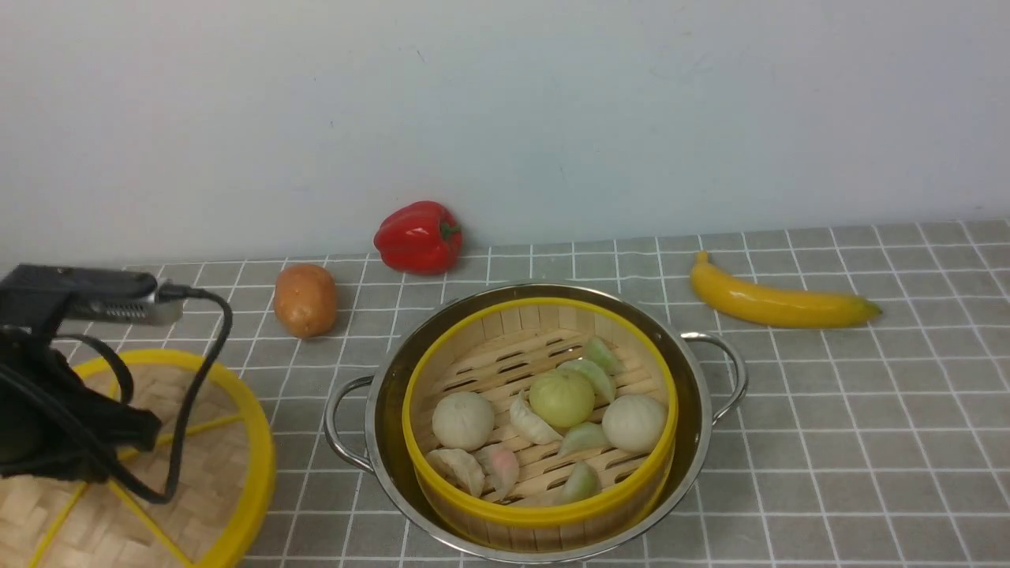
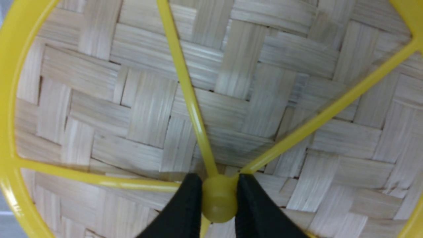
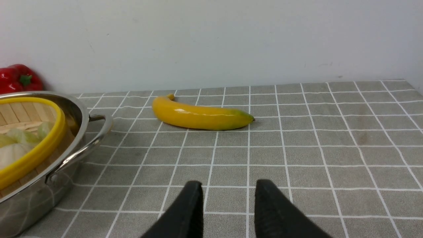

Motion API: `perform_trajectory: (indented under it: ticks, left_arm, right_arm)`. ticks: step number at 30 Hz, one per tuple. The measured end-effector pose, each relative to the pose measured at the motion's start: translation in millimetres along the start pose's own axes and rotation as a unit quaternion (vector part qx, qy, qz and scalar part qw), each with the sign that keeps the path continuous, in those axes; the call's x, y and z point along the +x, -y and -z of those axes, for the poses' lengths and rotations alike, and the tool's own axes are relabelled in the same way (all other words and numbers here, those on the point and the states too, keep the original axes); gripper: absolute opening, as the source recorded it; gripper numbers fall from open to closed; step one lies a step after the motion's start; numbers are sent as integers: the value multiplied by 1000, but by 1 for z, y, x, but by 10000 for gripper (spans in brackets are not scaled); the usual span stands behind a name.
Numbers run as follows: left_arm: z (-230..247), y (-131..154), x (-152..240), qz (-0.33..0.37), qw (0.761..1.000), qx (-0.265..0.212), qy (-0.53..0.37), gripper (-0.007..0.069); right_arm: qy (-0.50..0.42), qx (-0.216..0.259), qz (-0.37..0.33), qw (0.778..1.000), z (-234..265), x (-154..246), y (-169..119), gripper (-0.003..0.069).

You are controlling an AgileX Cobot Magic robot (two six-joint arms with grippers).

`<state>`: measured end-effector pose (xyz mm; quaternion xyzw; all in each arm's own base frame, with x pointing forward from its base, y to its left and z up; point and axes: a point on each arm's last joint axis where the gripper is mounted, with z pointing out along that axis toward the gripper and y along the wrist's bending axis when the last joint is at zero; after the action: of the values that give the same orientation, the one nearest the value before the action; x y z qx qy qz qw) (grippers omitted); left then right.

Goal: Place the steamer in the pot on the grey tablecloth, and put the lid on the steamer.
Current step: 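Place the yellow bamboo steamer lid onto the steamer in the pot with the left gripper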

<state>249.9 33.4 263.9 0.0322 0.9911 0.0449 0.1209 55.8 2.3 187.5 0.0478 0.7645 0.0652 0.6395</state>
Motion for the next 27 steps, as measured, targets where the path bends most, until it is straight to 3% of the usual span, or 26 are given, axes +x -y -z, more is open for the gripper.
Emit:
perform_trajectory:
  ticks: [5, 9, 14, 22, 27]
  left_arm:
    - [31, -3, -17, -41, 999, 3, 30, 123]
    - [56, 3, -32, -99, 991, 44, 84, 123]
    - [80, 46, -51, -258, 946, 102, 164, 123]
    - [71, 123, -73, -402, 888, 117, 189, 123]
    - [55, 178, -84, -509, 833, 125, 177, 123]
  right_arm:
    - [0, 0, 0, 1000, 0, 0, 0, 242]
    - [0, 0, 0, 1000, 0, 0, 0, 242]
    - [0, 0, 0, 1000, 0, 0, 0, 242]
    - [0, 0, 0, 1000, 0, 0, 0, 243]
    - [0, 0, 0, 1000, 0, 0, 0, 243]
